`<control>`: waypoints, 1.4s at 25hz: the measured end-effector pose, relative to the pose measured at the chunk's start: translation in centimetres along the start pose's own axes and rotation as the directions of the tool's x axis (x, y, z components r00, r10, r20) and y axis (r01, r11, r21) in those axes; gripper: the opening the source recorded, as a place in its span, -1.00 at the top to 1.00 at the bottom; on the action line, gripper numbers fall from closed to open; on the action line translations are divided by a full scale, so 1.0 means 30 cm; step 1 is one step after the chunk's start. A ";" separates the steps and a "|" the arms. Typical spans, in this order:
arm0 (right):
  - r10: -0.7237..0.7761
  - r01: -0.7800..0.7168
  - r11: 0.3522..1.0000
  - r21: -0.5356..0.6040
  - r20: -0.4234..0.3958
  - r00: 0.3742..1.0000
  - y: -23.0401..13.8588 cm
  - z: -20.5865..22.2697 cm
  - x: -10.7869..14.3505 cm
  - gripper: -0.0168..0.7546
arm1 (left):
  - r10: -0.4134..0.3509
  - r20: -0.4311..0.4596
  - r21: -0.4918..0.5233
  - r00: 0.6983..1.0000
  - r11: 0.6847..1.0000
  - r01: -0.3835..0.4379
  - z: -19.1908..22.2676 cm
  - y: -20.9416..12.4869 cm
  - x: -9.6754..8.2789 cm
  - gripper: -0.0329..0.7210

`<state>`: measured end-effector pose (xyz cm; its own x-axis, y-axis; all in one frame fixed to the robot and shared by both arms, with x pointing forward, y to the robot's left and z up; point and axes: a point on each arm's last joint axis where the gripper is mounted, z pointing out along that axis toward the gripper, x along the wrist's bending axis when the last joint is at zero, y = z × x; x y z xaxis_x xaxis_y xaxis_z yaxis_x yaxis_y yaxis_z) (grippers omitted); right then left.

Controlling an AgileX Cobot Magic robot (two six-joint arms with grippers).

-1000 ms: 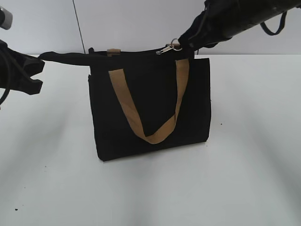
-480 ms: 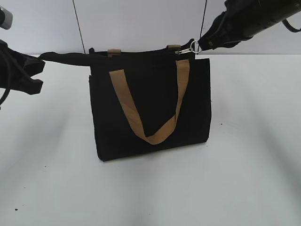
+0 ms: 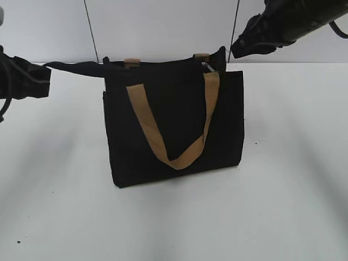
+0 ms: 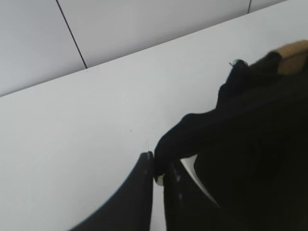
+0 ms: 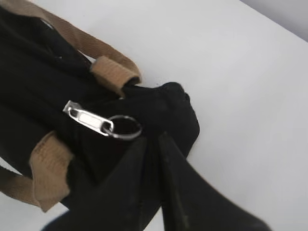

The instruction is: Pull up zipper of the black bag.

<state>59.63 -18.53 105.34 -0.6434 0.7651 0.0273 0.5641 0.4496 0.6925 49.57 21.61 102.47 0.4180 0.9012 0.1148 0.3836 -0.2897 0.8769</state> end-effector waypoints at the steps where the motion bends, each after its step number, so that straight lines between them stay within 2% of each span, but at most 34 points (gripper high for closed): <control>1: 0.016 -0.016 1.000 -0.003 0.000 1.000 0.002 -0.003 0.001 0.69 | -0.023 -0.003 0.000 1.000 1.000 0.023 0.000 0.000 0.001 0.70; 2: 0.032 -0.032 0.999 -0.006 -0.002 0.999 0.004 -0.009 0.003 0.55 | -0.043 -0.007 0.003 0.999 0.999 0.043 0.000 -0.001 0.002 0.58; 5: 0.076 -0.076 0.997 -0.008 -0.016 0.997 0.010 -0.034 0.015 0.01 | -0.116 -0.042 0.029 0.992 0.993 0.117 -0.018 -0.003 0.007 0.03; 6: 0.090 -0.090 0.996 -0.007 -0.023 0.996 0.011 -0.044 0.020 -0.10 | -0.135 -0.057 0.042 0.989 0.990 0.137 -0.031 -0.003 0.007 -0.09; 8: 0.114 -0.114 0.993 -0.005 -0.037 0.993 0.016 -0.073 0.034 -0.25 | -0.156 -0.077 0.070 0.985 0.984 0.162 -0.058 -0.002 -0.004 -0.20; 13: 0.197 -0.193 0.980 0.046 -0.093 0.976 0.013 -0.132 0.072 -0.32 | -0.206 -0.091 0.147 0.974 0.965 0.217 -0.144 -0.001 -0.057 -0.24; 18: 0.228 -0.204 0.967 0.153 -0.158 0.961 -0.012 -0.167 0.109 -0.32 | -0.210 -0.056 0.212 0.976 0.953 0.217 -0.243 -0.002 -0.122 -0.24; 22: 0.240 -0.193 0.955 0.227 -0.203 0.949 -0.027 -0.222 0.144 -0.32 | -0.198 -0.025 0.229 0.980 0.953 0.199 -0.339 -0.004 -0.143 -0.23; 28: 0.267 -0.214 0.946 0.243 -0.209 0.941 -0.121 -0.334 0.221 -0.32 | -0.164 0.005 0.205 0.986 0.966 0.159 -0.538 -0.030 -0.109 -0.04; 30: 0.288 -0.231 0.938 0.259 -0.206 0.935 -0.187 -0.368 0.258 -0.32 | -0.161 0.017 0.208 0.987 0.966 0.154 -0.600 -0.053 -0.095 -0.02; 35: 0.298 -0.255 0.942 0.217 -0.194 0.935 -0.329 -0.482 0.349 -0.32 | -0.166 0.051 0.227 0.985 0.962 0.150 -0.727 -0.122 -0.071 0.00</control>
<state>39.84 -21.61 109.23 -0.5335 0.7597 0.3719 0.8083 0.3284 0.4887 29.33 27.79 109.21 0.3904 0.9189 -0.0560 0.6188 -0.2168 0.7551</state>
